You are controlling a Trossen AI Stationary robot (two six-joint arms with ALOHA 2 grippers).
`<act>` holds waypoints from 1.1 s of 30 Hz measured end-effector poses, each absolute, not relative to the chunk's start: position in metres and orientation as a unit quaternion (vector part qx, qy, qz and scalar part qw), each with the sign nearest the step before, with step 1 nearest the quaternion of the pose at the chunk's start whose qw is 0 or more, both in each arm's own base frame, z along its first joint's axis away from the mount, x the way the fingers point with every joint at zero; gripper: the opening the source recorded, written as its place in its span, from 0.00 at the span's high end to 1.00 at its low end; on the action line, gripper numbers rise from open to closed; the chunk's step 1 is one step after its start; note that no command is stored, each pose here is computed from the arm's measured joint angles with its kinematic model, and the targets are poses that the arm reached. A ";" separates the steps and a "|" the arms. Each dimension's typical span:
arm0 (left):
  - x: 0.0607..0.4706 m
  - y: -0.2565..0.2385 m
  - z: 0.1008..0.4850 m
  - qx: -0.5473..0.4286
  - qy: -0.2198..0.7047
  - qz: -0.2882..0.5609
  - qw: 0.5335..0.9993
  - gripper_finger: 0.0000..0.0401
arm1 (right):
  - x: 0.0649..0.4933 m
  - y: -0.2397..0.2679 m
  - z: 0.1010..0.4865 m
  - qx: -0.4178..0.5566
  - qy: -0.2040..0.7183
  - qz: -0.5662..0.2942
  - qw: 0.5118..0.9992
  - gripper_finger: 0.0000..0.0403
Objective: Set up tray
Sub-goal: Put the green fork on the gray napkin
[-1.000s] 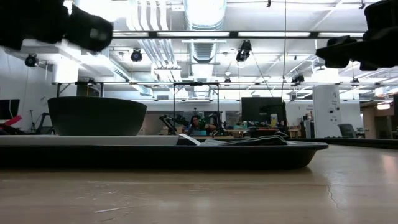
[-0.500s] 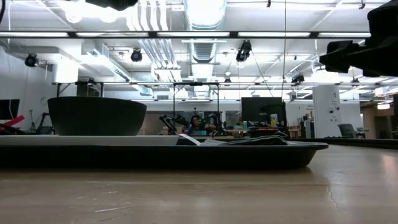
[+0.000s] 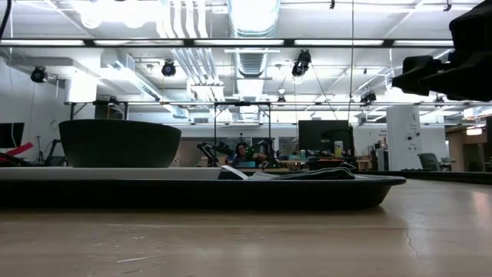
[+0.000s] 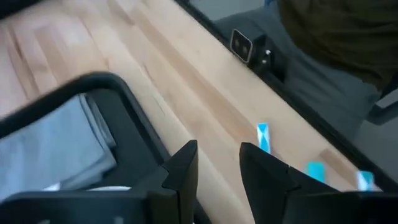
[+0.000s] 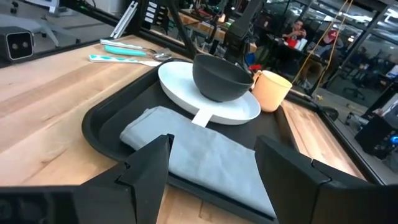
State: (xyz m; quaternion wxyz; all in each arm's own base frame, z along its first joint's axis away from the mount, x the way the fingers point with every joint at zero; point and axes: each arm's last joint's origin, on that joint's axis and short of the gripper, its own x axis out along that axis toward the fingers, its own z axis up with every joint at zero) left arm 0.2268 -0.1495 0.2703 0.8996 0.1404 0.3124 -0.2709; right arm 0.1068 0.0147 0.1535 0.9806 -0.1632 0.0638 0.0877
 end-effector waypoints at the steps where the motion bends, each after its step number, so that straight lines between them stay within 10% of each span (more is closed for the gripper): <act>1: 0.225 -0.152 0.270 0.134 0.315 -0.271 0.900 0.76 | 0.107 0.015 0.153 -0.163 0.064 0.088 0.981 0.44; 33: 0.202 -0.242 0.246 0.049 0.499 -0.223 0.836 0.77 | 0.107 0.015 0.153 -0.147 0.068 0.088 0.983 0.44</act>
